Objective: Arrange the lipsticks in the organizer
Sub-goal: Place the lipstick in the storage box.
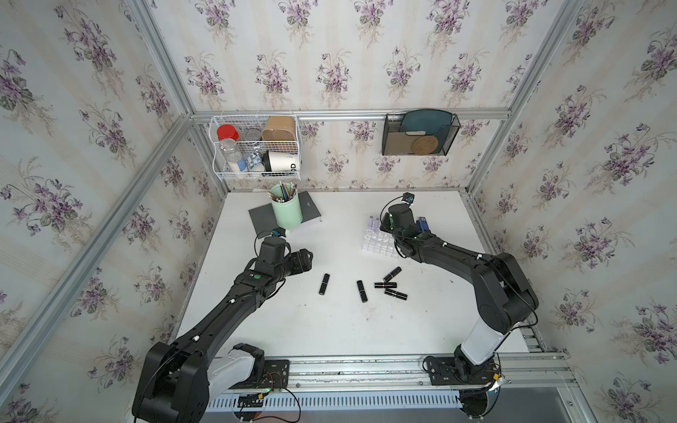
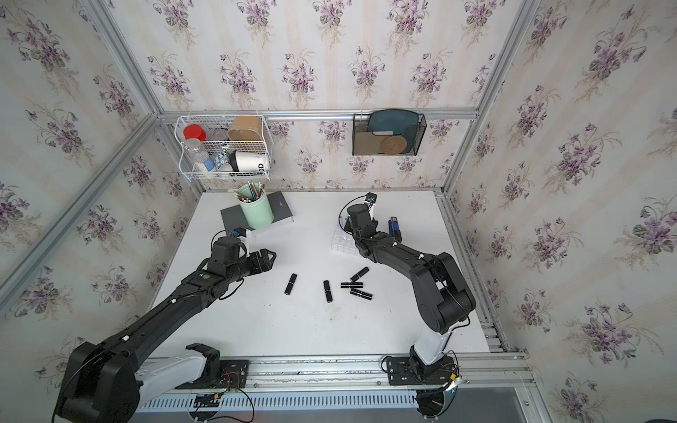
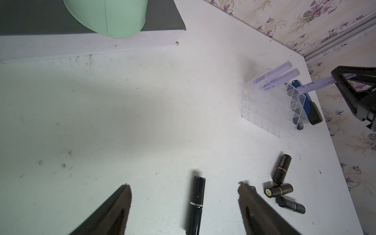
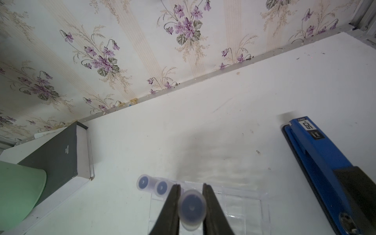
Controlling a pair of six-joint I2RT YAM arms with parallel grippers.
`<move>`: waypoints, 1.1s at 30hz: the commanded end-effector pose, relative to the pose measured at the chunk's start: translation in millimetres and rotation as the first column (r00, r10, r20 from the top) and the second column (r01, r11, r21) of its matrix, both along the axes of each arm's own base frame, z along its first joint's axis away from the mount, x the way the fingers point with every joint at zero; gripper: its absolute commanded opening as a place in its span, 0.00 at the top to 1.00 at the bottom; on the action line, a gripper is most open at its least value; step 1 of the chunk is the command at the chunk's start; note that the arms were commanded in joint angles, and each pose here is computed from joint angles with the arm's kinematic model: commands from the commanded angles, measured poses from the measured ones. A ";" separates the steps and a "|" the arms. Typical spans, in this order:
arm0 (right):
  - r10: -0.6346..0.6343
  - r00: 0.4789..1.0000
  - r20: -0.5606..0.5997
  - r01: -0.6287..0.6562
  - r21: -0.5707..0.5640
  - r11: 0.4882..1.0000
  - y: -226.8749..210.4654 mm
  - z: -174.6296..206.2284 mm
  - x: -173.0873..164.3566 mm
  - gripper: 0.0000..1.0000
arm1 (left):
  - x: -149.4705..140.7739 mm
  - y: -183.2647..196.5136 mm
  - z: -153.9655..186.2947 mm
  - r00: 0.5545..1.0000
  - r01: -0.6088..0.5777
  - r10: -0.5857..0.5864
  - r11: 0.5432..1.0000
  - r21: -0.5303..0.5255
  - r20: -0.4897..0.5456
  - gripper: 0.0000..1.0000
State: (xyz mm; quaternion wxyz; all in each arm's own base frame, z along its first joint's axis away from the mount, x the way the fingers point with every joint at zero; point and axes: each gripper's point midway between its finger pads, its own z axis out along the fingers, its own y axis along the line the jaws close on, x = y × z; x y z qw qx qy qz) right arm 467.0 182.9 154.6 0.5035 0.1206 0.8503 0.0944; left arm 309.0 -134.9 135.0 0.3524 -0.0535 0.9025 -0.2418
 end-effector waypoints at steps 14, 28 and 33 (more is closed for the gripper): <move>-0.015 1.000 -0.001 0.015 -0.034 0.999 2.5 -22.0 14.3 0.91 | -1.4 -5.6 18.1 0.997 0.029 -0.025 0.998 -0.048 0.078 0.18; -0.029 1.000 -0.012 0.028 -0.084 0.996 -4.3 -34.1 12.1 0.91 | -5.4 -5.8 17.1 0.997 0.025 -0.020 0.997 -0.066 0.076 0.21; -0.020 0.999 -0.025 0.018 -0.069 0.997 -0.4 -36.8 12.6 0.91 | -6.9 -3.7 18.7 0.996 0.020 -0.015 0.998 -0.060 0.085 0.22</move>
